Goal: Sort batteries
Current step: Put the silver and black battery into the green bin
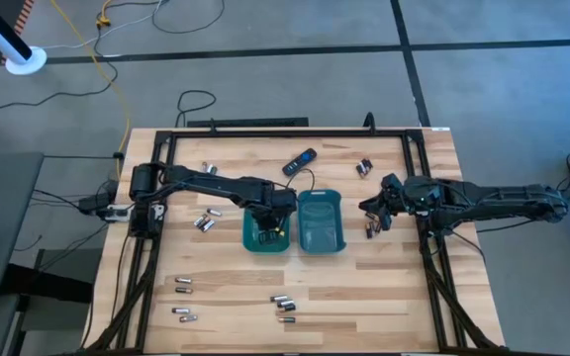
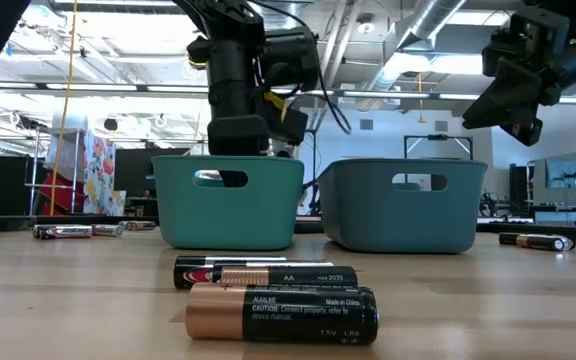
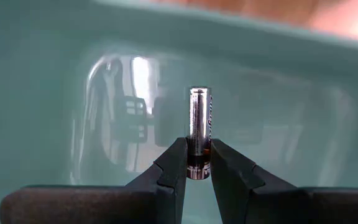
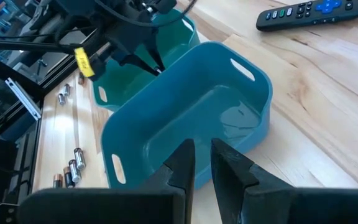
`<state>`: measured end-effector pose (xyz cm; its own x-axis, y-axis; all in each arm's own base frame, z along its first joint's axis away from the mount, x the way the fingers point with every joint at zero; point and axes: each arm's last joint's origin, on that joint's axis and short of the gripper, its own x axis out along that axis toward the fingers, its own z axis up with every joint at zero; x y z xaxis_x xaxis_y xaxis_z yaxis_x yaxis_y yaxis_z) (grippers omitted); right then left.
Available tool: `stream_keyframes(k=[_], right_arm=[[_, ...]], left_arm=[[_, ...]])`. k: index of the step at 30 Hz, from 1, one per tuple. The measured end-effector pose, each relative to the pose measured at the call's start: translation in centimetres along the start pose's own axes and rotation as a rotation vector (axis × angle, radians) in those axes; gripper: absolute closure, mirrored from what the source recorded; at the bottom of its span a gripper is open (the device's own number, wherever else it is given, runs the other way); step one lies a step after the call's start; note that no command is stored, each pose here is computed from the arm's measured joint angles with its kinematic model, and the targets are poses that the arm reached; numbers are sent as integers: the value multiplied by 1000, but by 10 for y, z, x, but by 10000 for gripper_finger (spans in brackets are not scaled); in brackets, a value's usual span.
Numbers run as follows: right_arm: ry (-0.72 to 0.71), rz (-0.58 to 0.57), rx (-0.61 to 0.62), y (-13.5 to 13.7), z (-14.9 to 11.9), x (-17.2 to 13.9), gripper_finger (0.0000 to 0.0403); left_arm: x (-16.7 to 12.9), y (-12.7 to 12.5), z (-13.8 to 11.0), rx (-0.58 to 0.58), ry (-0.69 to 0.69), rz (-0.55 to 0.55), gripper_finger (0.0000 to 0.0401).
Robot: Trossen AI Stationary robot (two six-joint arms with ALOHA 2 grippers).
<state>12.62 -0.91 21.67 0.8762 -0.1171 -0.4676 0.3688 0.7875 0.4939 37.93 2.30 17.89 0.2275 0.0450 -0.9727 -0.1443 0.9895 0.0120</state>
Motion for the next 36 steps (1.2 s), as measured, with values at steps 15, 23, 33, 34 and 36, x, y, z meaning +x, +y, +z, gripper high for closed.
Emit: stream_keyframes(k=[15,23,33,34,36], right_arm=[[-2,-1,1,0,0,0,332],[-2,-1,2,0,0,0,332],[-2,-1,3,0,0,0,332],[-2,-1,3,0,0,0,332],[-2,-1,3,0,0,0,332]], left_arm=[[13,0,1,1,17,9,340],[15,0,1,-14,19,9,326],[15,1,1,-30,20,11,278],[14,1,2,-36,23,12,277],[11,1,4,-37,26,13,276]])
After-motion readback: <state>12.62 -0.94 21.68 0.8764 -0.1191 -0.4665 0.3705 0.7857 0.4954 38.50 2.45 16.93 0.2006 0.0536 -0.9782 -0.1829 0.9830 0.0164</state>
